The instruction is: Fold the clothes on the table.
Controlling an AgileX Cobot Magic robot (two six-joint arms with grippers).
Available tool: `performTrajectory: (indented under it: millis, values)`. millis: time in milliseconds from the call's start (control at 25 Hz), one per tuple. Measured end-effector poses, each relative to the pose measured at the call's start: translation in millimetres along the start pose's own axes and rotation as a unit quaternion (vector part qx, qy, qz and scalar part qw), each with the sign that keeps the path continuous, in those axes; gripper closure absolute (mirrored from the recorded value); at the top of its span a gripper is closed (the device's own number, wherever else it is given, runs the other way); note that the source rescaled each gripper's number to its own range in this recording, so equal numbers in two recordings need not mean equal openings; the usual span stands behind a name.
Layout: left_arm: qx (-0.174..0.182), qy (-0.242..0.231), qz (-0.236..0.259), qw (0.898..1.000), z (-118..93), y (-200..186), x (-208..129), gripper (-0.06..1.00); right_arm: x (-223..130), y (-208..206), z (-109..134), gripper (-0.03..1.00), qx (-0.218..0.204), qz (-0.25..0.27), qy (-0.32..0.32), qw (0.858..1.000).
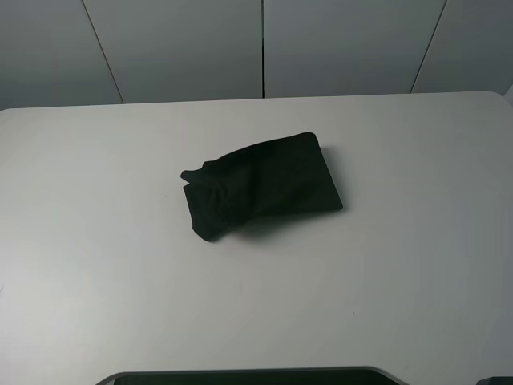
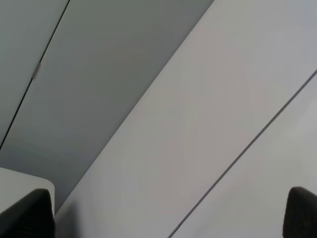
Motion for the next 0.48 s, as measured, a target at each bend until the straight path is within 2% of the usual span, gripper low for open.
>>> performTrajectory:
  millis: [120,240,320,480]
  values:
    - [0.003,-0.032,-0.050,0.998,8,-28,-8,0.00,-3,-11,2,-0.03,-0.005,-0.005,0.023,1.000]
    - [0.010,-0.048,-0.087,0.995,14,-50,-15,0.00,-2,-17,10,-0.03,0.013,-0.011,0.044,0.999]
    - [0.016,-0.042,-0.091,0.995,11,-54,-16,0.00,0,-19,19,-0.03,0.035,-0.015,0.055,0.998]
    - [0.029,0.013,-0.084,0.996,-8,-59,-16,0.00,4,-20,34,-0.03,0.077,-0.021,0.071,0.994]
Point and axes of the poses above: a point on each arm's last joint axis where the gripper is mounted, y pointing out along that axis toward the gripper, z along the wrist's bending axis when the last joint is at zero, x = y × z, the point moved 8 cm from there along y, pointing out along that axis toward the gripper, and after that the axes turned 5 degrees about y, right-handed, at the moved point
